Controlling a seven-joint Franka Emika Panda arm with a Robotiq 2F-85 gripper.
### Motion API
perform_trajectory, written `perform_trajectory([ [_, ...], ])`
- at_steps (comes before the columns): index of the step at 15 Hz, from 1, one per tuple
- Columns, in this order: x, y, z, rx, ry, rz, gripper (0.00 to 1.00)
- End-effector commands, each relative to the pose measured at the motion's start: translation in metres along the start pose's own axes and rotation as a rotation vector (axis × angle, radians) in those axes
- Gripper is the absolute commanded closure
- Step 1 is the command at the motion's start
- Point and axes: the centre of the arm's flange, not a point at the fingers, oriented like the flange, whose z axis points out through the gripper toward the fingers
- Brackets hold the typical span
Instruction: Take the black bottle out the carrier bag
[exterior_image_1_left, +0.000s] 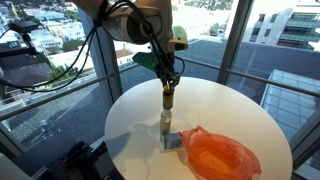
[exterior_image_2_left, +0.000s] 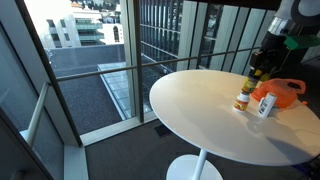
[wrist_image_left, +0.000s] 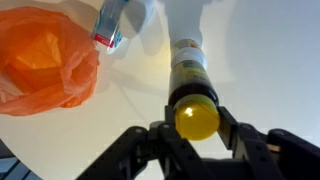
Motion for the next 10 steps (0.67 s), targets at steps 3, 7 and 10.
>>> perform_trajectory([
  [3,0.0157,0.0021,0.0036,-0.012,-0.008,0.004,0.8],
  [7,0.0189,0.002,0.007,-0.002,-0.03,0.004,0.8],
  [10,0.0188,0.0018,0.0051,-0.002,-0.037,0.0,0.8],
])
